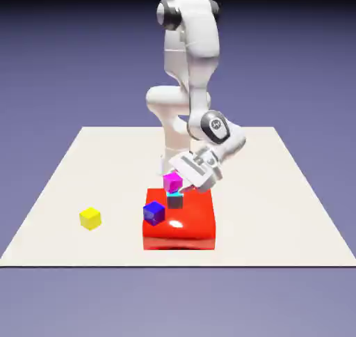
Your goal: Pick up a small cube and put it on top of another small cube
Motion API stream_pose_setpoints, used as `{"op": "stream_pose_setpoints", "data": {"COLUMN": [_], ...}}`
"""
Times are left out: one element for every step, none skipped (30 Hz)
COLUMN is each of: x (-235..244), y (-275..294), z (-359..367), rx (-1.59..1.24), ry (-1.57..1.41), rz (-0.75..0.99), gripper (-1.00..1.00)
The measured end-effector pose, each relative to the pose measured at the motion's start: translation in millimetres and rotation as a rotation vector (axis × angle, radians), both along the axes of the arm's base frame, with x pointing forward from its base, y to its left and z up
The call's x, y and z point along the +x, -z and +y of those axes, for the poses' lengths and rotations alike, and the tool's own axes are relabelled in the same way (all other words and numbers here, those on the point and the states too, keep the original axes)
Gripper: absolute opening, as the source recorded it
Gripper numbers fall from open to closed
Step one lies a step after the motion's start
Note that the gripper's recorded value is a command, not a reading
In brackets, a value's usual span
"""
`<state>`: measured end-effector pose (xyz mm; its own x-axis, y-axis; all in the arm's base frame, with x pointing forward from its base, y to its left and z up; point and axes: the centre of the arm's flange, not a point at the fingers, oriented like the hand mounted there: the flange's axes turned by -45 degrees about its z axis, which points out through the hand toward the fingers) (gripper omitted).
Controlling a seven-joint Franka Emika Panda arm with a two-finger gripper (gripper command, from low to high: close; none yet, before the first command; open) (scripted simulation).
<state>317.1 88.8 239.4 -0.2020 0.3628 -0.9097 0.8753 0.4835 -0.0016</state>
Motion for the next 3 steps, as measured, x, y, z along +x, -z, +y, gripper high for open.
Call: {"op": "stream_pose_setpoints", "data": {"x": [-3.8, -7.9, -12.3], "y": [-6.7, -13.2, -19.6], "z": [6.6, 13.0, 19.3], "rx": [0.001, 0.003, 0.005], "ry": [0.000, -0.001, -0.002], "rz": [0.000, 0.000, 0.000], "gripper": [1.00, 1.00, 1.00]}}
